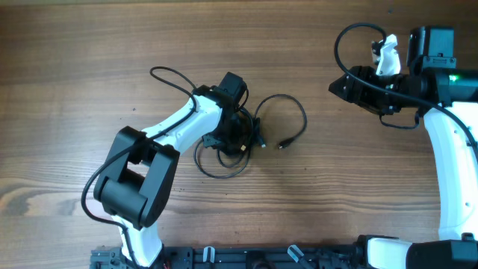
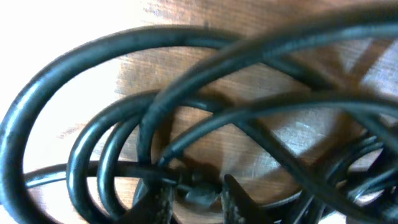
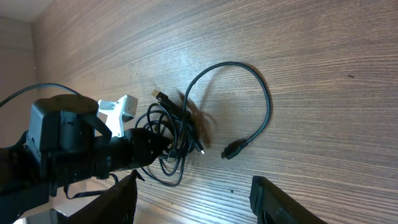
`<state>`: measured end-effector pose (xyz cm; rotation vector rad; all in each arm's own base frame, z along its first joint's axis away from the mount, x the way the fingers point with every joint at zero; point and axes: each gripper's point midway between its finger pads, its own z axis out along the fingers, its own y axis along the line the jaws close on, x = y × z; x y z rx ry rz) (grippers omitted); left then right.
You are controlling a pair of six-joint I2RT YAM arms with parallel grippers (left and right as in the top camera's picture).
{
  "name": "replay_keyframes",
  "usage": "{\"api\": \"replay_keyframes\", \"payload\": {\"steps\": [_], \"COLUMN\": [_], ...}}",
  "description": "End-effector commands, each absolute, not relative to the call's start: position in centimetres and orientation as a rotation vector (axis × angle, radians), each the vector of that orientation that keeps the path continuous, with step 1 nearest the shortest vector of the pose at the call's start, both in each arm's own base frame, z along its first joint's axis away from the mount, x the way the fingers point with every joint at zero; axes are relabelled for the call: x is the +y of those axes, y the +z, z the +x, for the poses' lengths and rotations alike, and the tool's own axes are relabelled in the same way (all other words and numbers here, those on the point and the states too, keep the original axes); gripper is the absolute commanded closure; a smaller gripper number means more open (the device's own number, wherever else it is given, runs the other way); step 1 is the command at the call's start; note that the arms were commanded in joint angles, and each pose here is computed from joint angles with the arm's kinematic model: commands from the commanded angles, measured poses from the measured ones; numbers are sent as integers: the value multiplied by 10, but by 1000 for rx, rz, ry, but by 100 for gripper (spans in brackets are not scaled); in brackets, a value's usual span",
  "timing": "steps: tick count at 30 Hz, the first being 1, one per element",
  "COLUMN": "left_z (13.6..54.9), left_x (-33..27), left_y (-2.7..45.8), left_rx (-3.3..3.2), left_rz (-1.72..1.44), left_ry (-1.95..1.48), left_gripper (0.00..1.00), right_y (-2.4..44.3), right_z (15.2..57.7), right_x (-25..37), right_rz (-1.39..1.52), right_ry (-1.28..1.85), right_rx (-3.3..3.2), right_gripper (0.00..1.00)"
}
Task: Untangle cables
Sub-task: 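Lower the coil onto the table with the left gripper and regrasp it, then lift the black cable bundle with the left gripper toward center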
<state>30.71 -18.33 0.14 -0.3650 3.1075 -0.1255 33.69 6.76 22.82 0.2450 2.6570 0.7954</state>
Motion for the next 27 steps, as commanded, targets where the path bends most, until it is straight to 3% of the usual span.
{"api": "replay_keyframes", "payload": {"steps": [1,2,4,5,9,16,18,21,27], "left_z": [313,317,336,338,349,367,367,360,343], "left_x": [-159,-160,-170,-171,-177,-188,-187,-189,-190], "left_y": [-20,-21,-18,-17,3,106,120,127,111], "left_rx": [3036,3020,2962,2952,2901,2662,2632,2642,2740], "left_rz": [-392,-371,-220,-216,-220,-217,-216,-208,-195], "left_ry": [58,47,-12,-21,-75,-280,-302,-331,-340], "left_gripper": [67,66,91,96,96,96,82,69,58], "right_y": [228,229,229,229,229,229,229,229,229], "right_z": [342,343,343,343,343,343,343,343,343], "right_x": [67,67,67,67,67,67,67,67,67], "right_rz": [244,240,238,237,234,218,209,208,203], "right_ry": [783,781,781,781,780,776,774,774,773], "right_rx": [2656,2653,2651,2651,2651,2650,2650,2649,2649], "right_gripper": [40,40,40,40,40,40,39,39,39]}}
